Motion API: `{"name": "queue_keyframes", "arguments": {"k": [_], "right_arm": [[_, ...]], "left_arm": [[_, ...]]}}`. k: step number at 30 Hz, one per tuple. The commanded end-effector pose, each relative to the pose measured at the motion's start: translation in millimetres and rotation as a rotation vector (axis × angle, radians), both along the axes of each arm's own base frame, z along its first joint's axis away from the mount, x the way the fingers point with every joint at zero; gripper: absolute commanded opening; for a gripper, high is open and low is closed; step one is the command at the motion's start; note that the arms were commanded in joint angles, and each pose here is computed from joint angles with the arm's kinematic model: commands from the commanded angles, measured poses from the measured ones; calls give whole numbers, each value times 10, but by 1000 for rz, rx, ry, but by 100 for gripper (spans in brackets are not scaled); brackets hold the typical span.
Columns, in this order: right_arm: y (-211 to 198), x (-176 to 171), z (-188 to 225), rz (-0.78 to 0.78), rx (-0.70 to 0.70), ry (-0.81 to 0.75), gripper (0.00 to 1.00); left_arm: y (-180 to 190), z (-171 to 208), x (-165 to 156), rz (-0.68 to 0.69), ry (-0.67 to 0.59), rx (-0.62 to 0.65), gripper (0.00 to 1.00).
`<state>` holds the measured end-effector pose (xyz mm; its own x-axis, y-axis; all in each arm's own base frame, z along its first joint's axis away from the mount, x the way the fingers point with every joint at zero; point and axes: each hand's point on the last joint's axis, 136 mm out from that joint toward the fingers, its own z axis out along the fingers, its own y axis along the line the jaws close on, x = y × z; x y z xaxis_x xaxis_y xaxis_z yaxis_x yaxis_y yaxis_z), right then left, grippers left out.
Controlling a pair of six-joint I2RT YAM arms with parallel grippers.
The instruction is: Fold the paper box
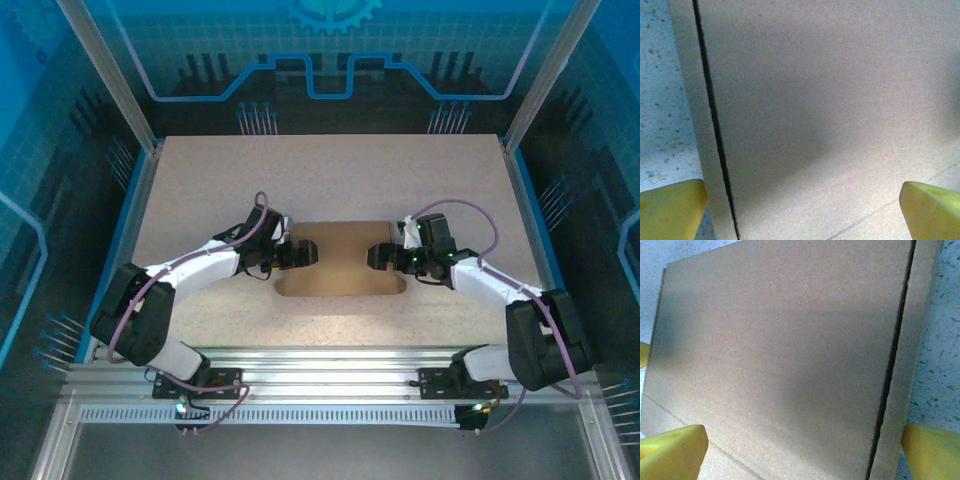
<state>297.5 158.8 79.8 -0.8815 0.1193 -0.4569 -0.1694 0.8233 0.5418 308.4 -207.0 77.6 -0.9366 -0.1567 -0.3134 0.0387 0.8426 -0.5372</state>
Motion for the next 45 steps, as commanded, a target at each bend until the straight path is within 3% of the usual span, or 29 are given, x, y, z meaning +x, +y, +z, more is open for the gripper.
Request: {"name": "queue_keyframes", "arguments": {"k": [1, 7, 19, 38, 45], "right_arm": [[13, -11, 202, 19, 39, -39, 100], [45, -131, 471, 49, 76, -37, 100], [-99, -230, 788, -40, 144, 25, 100], [-86, -499, 1101, -78, 231, 235, 100], [-28, -569, 1092, -85, 290, 299, 100]], "left_arm": [[-98, 287, 23, -28, -42, -90, 99], [-139, 593, -82, -59, -53, -159, 99], [-124, 1044, -266, -43, -33, -284, 99], [-291, 1206, -557, 44, 284, -506, 99], [-296, 1174, -542, 143, 377, -549, 99]]}}
